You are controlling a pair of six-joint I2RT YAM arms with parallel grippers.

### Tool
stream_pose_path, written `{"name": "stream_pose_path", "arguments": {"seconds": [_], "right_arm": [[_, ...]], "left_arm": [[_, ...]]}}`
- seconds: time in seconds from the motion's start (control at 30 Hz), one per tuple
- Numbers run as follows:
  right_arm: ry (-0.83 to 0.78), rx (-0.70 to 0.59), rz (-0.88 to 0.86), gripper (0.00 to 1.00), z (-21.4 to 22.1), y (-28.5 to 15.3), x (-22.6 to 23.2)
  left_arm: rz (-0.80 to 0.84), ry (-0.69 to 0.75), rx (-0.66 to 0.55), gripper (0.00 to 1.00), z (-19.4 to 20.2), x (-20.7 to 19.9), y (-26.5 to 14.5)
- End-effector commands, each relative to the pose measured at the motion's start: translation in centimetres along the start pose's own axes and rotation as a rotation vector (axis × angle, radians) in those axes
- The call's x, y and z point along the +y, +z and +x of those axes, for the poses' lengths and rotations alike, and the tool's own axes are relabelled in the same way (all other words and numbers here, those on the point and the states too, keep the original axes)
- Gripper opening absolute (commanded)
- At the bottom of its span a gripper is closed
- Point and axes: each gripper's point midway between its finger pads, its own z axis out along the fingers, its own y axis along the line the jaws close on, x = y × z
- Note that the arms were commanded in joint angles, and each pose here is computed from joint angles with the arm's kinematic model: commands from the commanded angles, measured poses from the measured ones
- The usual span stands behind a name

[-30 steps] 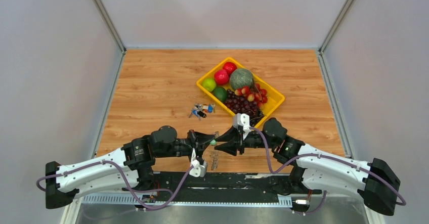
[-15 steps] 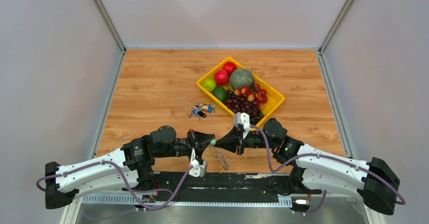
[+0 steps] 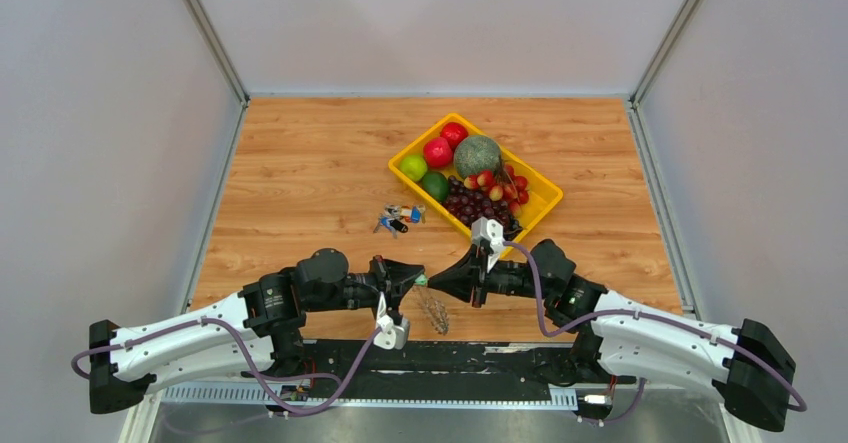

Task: Remove the keys from the keyring
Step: Remove the key from the keyring.

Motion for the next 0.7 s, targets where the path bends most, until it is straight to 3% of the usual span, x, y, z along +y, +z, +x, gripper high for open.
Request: {"name": "stream_pose_path", "arguments": {"seconds": [0.0, 0.33, 0.67], "right_arm": [[0.118, -0.016, 0.069, 0.0, -0.7, 0.1, -1.0], [0.202, 0.033, 0.036, 0.0, -0.6, 1.0, -0.7], [0.405, -0.017, 0.187, 0.0, -1.2, 0.8, -3.0]], "left_arm": [[-0.064, 0.022, -0.057, 0.0, -1.6, 2.0, -0.3], [-0.052, 0.03, -0.059, 0.0, -1.7, 1.8, -0.3], [-0.046, 0.036, -0.056, 0.0, -1.6, 1.7, -0.3]]}}
